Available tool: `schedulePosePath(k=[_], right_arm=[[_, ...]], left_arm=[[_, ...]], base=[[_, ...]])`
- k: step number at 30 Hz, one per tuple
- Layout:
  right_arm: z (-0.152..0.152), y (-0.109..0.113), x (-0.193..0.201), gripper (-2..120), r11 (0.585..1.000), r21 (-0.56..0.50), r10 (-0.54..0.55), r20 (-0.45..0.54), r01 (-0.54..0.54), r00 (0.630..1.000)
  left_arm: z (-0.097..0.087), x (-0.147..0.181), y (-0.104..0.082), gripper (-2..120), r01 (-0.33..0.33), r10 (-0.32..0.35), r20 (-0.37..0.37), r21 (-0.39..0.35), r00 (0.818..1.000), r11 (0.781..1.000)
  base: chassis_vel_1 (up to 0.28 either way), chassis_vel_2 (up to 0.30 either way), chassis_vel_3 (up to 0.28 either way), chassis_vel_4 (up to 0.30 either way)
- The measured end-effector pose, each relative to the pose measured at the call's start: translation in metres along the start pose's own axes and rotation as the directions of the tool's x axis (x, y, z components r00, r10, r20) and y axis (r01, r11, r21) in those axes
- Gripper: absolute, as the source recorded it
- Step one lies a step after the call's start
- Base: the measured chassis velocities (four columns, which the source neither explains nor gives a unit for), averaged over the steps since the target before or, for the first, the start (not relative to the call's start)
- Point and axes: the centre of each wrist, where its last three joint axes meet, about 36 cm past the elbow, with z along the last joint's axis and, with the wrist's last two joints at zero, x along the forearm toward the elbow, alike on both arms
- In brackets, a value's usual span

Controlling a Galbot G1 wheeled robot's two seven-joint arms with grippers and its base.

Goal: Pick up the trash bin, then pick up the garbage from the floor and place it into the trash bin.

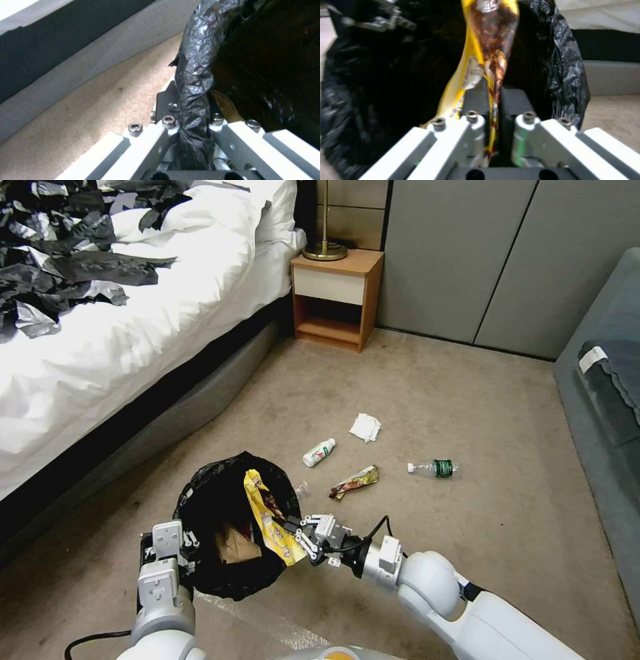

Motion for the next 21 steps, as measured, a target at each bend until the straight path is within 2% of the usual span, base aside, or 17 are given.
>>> schedulePosePath(k=[3,5,8,12,14,15,19,21], right_arm=[[0.010,0.000,-0.003,23,1.000,-0.001,0.024,-0.043,-0.024,0.999],[0.013,0.000,-0.005,26,0.999,-0.001,0.033,-0.049,-0.033,0.998],[0.016,-0.003,-0.027,43,0.998,-0.013,0.058,-0.040,-0.059,0.998],[0.016,0.000,-0.042,52,0.998,-0.028,0.056,-0.030,-0.057,0.998],[0.016,0.009,-0.057,64,0.998,-0.044,0.044,-0.023,-0.045,0.999],[0.016,0.009,-0.057,64,0.998,-0.044,0.044,-0.023,-0.045,0.999],[0.013,0.013,-0.058,82,0.998,-0.047,0.043,-0.025,-0.044,0.999],[0.013,0.013,-0.056,86,0.998,-0.047,0.045,-0.025,-0.046,0.999]], left_arm=[[0.000,0.000,-0.001,0,-0.002,0.002,0.000,0.002,1.000,1.000],[0.000,0.000,-0.001,0,-0.003,0.003,0.000,0.003,1.000,1.000],[-0.001,0.003,-0.004,0,-0.015,0.015,-0.003,0.008,1.000,1.000],[-0.001,0.004,-0.005,0,-0.017,0.017,-0.004,0.009,1.000,1.000],[-0.001,0.005,-0.005,0,-0.017,0.017,-0.004,0.009,1.000,1.000],[-0.001,0.005,-0.005,0,-0.017,0.017,-0.004,0.009,1.000,1.000],[-0.001,0.002,-0.007,0,-0.019,0.019,-0.004,0.011,1.000,1.000],[-0.001,0.002,-0.007,0,-0.020,0.020,-0.004,0.011,1.000,1.000]], base=[[0.000,0.000,0.000,0.000],[0.000,0.000,0.000,0.000],[0.000,0.000,0.000,0.000],[0.000,0.000,0.000,0.000],[0.000,0.000,0.000,0.000],[0.000,0.000,0.000,0.000],[0.000,0.000,0.000,0.000],[0.000,0.000,0.000,0.000]])
